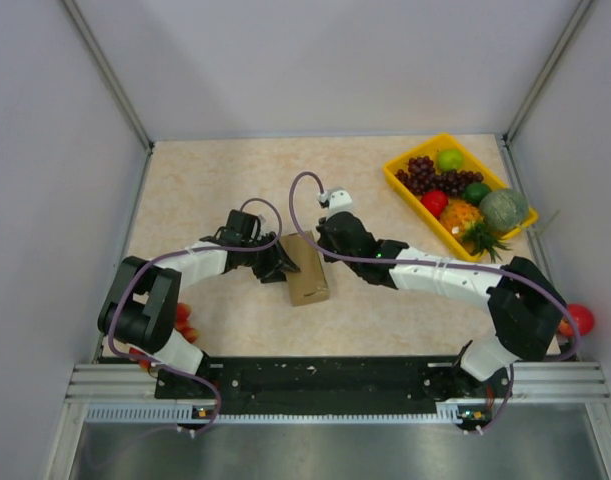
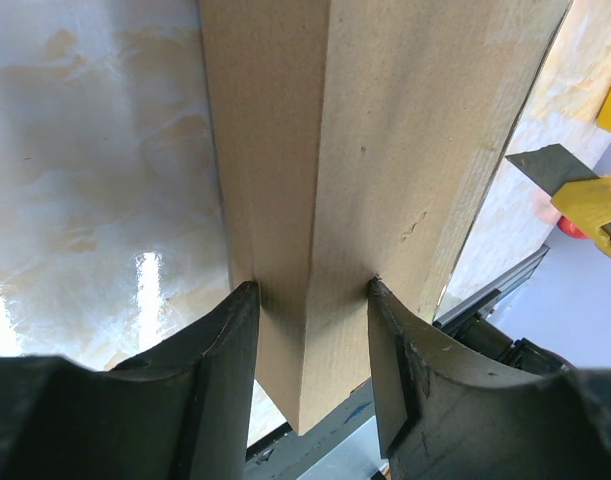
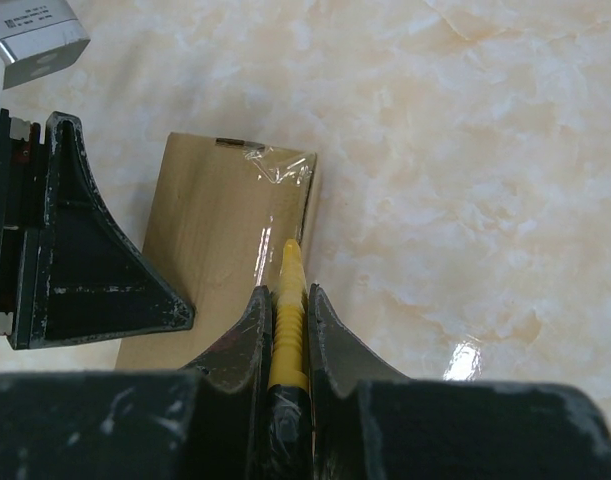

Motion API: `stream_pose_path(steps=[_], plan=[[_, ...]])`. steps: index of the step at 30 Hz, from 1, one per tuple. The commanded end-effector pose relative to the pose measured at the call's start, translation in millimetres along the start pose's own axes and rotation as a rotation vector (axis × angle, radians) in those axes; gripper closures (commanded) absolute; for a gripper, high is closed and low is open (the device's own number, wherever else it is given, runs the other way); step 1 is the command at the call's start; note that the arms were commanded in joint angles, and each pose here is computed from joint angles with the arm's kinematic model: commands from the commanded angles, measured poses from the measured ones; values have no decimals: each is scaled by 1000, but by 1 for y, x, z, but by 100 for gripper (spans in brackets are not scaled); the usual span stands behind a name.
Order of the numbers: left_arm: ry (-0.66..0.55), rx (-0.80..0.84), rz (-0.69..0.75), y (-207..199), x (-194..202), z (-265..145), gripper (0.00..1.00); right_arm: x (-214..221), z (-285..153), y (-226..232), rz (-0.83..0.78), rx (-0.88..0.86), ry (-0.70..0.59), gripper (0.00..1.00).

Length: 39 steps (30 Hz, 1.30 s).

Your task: Unpack the express box

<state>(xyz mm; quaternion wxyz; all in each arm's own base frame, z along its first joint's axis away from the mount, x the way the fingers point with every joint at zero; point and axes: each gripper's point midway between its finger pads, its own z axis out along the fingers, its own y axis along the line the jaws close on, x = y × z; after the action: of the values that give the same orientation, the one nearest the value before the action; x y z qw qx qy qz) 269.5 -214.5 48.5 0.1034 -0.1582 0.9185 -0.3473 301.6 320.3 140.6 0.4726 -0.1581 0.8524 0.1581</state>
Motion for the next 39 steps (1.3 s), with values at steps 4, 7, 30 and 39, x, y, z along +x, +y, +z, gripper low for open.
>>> stream_pose_path(steps=[4,7,30,39], plan=[[-24,-130,-19,30,-3,6,65,-25,-3,8,12,18,-63,100],[-23,-127,-19,29,-3,6,66,-23,-1,10,9,9,-55,100],[-25,-136,-27,31,-3,6,67,-36,-10,15,40,-20,-88,100],[-25,-136,-30,31,-3,7,67,-32,-9,18,46,-31,-74,100]])
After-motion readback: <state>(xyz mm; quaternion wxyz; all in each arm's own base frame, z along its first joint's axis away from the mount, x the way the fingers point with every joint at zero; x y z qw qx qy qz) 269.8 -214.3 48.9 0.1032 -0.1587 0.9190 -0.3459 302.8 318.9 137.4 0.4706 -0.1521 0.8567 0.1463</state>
